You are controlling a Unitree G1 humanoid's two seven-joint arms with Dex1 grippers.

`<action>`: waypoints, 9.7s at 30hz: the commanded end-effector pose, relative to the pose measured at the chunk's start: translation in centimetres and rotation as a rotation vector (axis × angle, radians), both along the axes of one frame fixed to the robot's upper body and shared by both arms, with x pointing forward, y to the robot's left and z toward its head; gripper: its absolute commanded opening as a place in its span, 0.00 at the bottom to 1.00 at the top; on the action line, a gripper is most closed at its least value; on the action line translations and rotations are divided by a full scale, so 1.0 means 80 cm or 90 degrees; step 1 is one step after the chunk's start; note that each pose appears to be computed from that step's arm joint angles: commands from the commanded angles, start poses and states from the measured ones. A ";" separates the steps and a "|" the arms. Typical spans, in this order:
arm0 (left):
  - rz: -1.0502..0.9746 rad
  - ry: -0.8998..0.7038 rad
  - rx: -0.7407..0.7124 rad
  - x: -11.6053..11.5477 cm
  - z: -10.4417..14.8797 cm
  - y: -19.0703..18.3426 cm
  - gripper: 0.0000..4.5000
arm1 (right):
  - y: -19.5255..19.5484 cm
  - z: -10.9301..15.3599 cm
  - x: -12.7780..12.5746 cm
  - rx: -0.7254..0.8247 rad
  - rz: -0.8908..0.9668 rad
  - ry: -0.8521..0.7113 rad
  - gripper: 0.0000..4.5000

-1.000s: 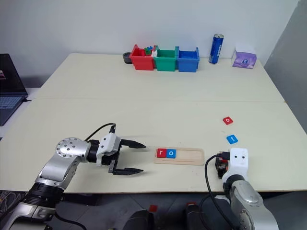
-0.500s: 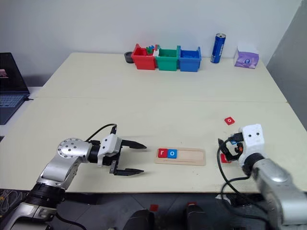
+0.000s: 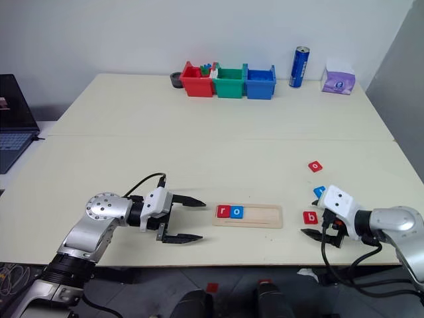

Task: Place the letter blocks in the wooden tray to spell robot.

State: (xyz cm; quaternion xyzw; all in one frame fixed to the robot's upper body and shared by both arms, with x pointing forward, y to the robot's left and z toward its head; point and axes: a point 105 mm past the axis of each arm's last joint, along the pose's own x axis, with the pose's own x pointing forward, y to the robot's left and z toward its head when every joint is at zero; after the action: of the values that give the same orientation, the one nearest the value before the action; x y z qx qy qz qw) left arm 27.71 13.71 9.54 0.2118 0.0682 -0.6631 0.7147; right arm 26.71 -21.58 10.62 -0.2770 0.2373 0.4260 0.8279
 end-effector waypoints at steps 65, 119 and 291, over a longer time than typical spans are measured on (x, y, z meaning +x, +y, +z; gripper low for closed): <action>0.045 -0.037 0.028 -0.002 -0.006 0.018 1.00 | 0.183 0.005 0.036 0.064 0.239 -0.022 0.31; 0.042 -0.029 0.001 -0.005 -0.004 0.005 1.00 | -0.045 0.012 0.180 0.192 -0.456 -0.130 1.00; 0.072 -0.041 0.000 -0.002 -0.022 0.007 1.00 | 0.156 0.030 0.004 0.108 0.115 -0.048 0.23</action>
State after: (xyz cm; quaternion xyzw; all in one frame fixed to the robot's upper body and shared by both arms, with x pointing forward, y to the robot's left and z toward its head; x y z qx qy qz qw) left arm 27.37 14.51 7.11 0.2198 0.0724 -0.6110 0.7571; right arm 26.93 -9.56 12.27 -0.2278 0.1622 0.5070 0.8153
